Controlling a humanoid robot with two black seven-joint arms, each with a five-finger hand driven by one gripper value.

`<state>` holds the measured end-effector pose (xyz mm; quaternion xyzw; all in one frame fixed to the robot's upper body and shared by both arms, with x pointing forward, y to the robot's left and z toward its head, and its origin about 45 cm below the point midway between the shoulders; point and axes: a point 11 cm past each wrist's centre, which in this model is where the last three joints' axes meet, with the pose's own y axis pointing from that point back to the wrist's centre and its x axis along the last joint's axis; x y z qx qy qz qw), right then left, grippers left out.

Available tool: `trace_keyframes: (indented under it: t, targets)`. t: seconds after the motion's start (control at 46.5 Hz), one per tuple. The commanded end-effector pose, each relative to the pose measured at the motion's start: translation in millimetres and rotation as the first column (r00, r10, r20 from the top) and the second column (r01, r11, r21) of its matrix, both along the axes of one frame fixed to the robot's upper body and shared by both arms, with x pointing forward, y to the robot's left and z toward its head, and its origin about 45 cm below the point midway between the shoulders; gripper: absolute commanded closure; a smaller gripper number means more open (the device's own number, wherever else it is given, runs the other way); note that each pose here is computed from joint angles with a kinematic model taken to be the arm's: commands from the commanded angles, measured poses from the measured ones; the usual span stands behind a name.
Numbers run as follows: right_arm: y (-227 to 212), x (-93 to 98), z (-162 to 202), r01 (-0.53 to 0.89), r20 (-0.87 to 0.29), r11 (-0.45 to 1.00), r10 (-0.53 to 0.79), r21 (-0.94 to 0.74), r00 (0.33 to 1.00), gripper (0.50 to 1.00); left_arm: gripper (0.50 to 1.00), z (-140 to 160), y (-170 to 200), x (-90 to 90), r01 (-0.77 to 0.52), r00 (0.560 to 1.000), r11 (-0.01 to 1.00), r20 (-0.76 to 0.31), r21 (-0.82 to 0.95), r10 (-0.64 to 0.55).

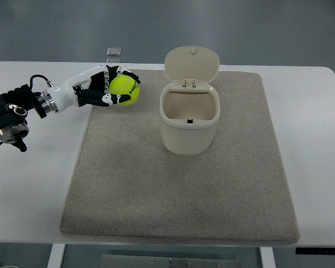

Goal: Put tennis ball into box with left hand
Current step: 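Lift the ball with the left hand and carry it over the bin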

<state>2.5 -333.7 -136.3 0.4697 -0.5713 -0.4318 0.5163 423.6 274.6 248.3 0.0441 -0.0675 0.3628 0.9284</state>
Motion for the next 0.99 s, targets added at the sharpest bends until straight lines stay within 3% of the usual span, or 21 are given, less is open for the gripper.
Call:
trace_keyframes:
  t: [0.0,0.151,0.646,0.968]
  targets:
    - [0.0,0.0,0.0,0.000,0.000,1.000,0.000,0.000,1.000,0.597,0.844,10.8,-5.8,-7.1,0.048,0.999,0.998,0.002,-0.035,-0.048]
    - [0.0,0.0,0.0,0.000,0.000,1.000,0.000,0.000,1.000,0.599,0.844,17.0,-18.6,-12.1,0.092,0.996,0.994,0.009,-0.051,-0.092]
    - [0.0,0.0,0.0,0.000,0.000,1.000,0.000,0.000,1.000,0.599,0.844,47.5,-71.4,2.0,0.180,0.981,0.979,0.087,-0.093,-0.172]
    - [0.0,0.0,0.0,0.000,0.000,1.000,0.000,0.000,1.000,0.599,0.838,42.1,-106.9,1.6,0.220,0.974,0.968,0.088,-0.121,-0.211]
